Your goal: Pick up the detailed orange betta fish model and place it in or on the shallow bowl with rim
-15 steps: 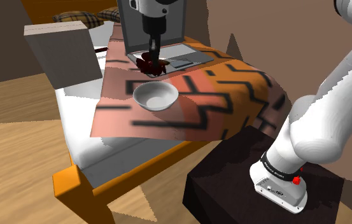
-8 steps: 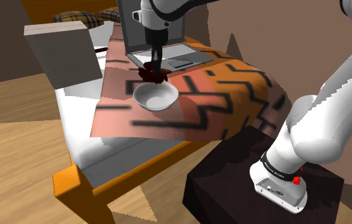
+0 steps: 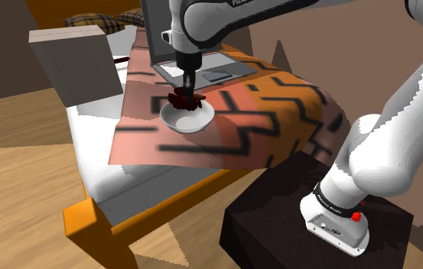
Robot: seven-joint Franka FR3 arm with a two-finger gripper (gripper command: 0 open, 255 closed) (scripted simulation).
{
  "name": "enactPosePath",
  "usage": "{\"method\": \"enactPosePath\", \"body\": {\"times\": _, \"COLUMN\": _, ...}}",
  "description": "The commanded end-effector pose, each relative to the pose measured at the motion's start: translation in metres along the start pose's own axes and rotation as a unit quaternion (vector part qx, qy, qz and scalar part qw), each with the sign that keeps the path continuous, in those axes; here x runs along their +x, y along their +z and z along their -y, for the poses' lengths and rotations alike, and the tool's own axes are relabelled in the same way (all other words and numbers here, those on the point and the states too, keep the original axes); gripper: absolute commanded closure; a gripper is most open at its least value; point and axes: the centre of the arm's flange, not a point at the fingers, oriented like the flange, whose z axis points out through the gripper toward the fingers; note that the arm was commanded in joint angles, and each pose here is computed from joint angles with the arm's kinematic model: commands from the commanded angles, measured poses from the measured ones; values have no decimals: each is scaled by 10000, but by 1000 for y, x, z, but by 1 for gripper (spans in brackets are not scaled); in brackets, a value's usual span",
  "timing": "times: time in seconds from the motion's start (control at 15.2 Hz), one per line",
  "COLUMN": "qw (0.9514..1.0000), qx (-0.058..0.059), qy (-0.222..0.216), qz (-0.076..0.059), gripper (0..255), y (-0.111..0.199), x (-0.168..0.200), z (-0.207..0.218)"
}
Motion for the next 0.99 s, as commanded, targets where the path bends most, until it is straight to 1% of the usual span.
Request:
{"method": "enactPosePath", "body": {"times": 0.0, "qw": 10000, "qx": -1, "qy": 0, "qz": -3, "gripper": 255, "y": 4, "x": 0, "z": 0}}
{"method": "enactPosePath", "body": {"times": 0.4, "qw": 10000, "qx": -1, "qy": 0, "qz": -3, "gripper": 255, "y": 4, "x": 0, "z": 0}}
{"method": "enactPosePath", "body": {"times": 0.46, "qw": 10000, "qx": -1, "qy": 0, "qz": -3, "gripper": 0, "y": 4, "x": 0, "z": 0}}
{"method": "enactPosePath", "body": {"times": 0.79, "qw": 10000, "qx": -1, "qy": 0, "qz": -3, "gripper": 0, "y": 4, "x": 0, "z": 0}}
{"method": "enactPosePath", "body": {"times": 0.92, "qw": 10000, "qx": -1, "qy": 0, "qz": -3, "gripper": 0, "y": -22, "x": 0, "z": 0}}
